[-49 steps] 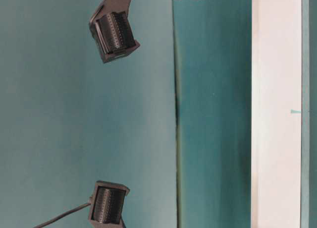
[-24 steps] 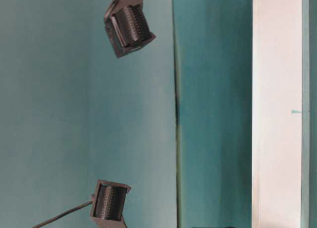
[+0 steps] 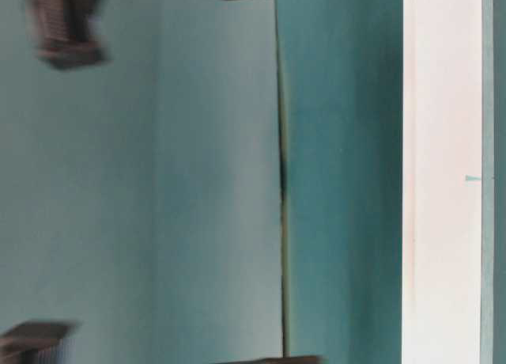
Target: Lift a wooden board with both hands.
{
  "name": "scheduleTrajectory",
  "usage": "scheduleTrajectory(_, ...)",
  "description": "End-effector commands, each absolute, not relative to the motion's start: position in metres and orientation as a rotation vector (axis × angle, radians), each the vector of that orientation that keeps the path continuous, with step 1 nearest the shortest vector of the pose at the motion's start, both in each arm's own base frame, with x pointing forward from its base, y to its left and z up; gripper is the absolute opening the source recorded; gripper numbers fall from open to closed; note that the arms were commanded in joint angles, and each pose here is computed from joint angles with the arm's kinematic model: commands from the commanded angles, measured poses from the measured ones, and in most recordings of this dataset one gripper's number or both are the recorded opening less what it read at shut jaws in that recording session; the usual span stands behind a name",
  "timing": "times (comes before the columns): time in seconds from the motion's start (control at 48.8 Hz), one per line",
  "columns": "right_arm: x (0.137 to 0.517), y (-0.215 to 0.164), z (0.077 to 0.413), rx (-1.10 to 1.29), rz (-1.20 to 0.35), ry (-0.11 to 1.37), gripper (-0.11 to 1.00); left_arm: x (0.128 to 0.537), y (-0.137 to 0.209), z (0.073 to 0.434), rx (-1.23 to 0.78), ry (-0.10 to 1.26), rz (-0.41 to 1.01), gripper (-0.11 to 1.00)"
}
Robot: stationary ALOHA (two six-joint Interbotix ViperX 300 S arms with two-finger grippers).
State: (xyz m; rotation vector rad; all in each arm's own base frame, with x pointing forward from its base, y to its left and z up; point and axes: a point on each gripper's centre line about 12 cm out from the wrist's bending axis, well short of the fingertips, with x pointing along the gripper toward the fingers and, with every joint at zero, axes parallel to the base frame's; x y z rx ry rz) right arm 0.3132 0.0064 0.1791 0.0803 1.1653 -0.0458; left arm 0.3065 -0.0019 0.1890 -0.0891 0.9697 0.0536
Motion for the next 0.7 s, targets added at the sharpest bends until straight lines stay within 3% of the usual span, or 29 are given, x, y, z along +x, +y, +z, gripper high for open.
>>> scheduleTrajectory(0.0, 0.313, 0.006, 0.201, 0.086, -0.045, 1.092, 0.94, 0.304, -0.002, 0.222, -0.089, 0.861, 0.045, 0.98)
scheduleTrajectory(0.184, 0.297, 0.004, 0.241, 0.079, -0.039, 0.946, 0.94, 0.290, -0.003, 0.251, -0.087, 0.751, 0.035, 0.98)
scheduleTrajectory(0.676, 0.240, 0.003, 0.303, 0.081, -0.014, 0.480, 0.94, 0.243, -0.005, 0.307, -0.096, 0.407, 0.006, 0.98)
